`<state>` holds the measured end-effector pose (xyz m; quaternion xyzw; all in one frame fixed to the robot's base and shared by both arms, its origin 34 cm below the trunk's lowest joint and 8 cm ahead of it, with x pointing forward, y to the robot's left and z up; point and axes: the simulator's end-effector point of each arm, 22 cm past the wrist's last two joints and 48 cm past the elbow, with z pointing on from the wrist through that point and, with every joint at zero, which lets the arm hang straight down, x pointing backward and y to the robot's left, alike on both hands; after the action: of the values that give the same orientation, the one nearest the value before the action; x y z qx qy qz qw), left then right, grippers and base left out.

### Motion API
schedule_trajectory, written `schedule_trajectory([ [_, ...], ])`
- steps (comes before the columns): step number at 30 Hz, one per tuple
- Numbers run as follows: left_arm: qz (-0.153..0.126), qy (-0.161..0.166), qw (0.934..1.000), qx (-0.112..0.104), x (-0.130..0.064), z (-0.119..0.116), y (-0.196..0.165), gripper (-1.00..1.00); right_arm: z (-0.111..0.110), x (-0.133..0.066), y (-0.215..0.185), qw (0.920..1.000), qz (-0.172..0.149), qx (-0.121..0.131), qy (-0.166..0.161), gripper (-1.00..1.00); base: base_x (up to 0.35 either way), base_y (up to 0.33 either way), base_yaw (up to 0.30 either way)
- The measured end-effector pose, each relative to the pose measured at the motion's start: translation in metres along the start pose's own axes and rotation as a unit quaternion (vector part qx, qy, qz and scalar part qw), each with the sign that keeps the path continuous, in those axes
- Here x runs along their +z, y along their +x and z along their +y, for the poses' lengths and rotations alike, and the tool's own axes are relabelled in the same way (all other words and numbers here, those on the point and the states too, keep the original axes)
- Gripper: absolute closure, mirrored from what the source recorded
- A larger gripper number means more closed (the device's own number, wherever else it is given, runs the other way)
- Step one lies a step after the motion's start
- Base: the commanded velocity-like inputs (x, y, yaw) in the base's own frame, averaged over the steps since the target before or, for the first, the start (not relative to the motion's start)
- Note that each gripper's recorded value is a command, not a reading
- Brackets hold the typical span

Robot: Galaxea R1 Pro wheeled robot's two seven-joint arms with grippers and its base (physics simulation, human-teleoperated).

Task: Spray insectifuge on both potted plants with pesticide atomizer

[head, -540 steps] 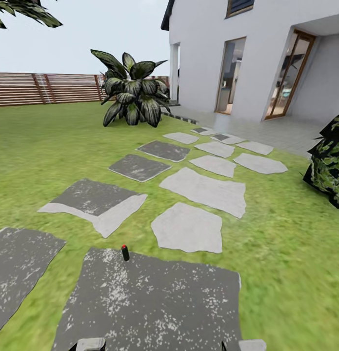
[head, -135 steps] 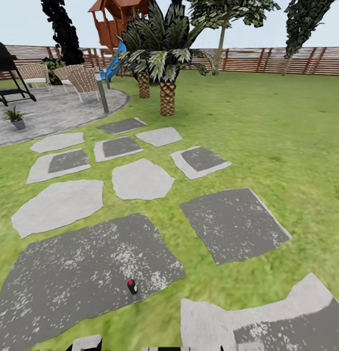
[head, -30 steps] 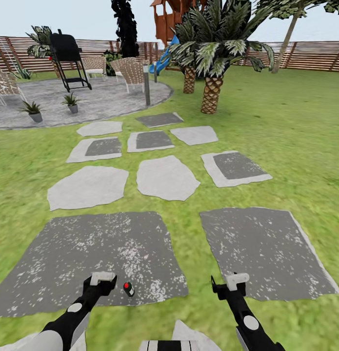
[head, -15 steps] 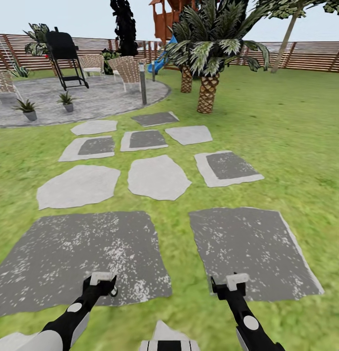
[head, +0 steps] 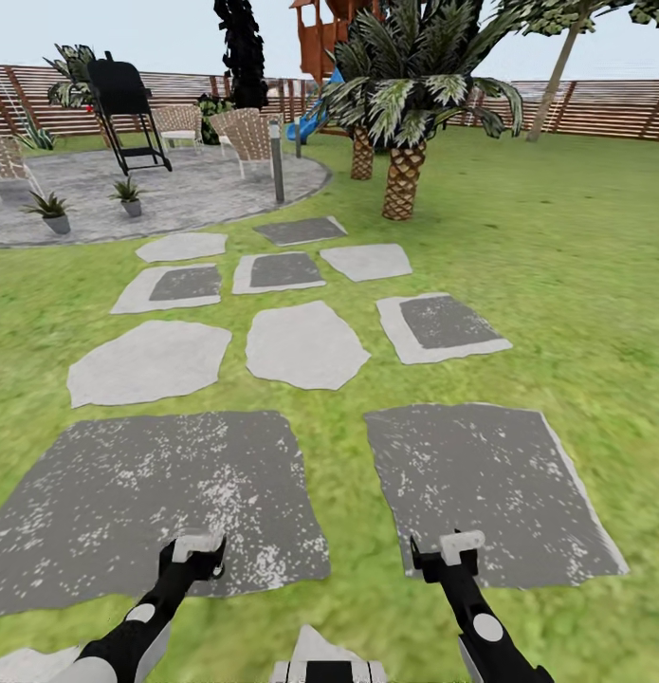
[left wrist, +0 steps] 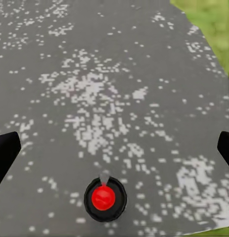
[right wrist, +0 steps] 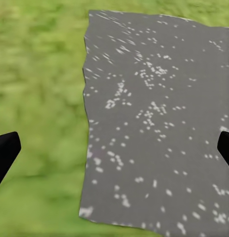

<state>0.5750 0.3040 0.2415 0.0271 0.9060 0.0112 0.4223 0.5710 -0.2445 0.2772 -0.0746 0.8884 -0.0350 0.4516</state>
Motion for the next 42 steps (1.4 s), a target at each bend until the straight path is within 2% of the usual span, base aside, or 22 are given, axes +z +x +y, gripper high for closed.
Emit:
schedule_trajectory([
  [11,0.003,-0.005,1.0000,-0.004,0.008,0.003,0.035,-1.00,0.005,0.010,0.032,1.0000,0.008,0.001,0.000,-1.00,0.000,0.000,0.069],
  [37,0.074,-0.005,0.9973,-0.003,0.015,0.000,0.118,-1.00,0.017,0.016,0.112,0.9969,0.078,0.002,-0.010,-1.00,0.000,0.000,0.073],
  [42,0.076,-0.003,0.9971,-0.001,0.015,-0.002,0.120,-1.00,0.017,0.016,0.114,0.9967,0.080,0.003,-0.011,-1.00,0.000,0.000,0.034],
])
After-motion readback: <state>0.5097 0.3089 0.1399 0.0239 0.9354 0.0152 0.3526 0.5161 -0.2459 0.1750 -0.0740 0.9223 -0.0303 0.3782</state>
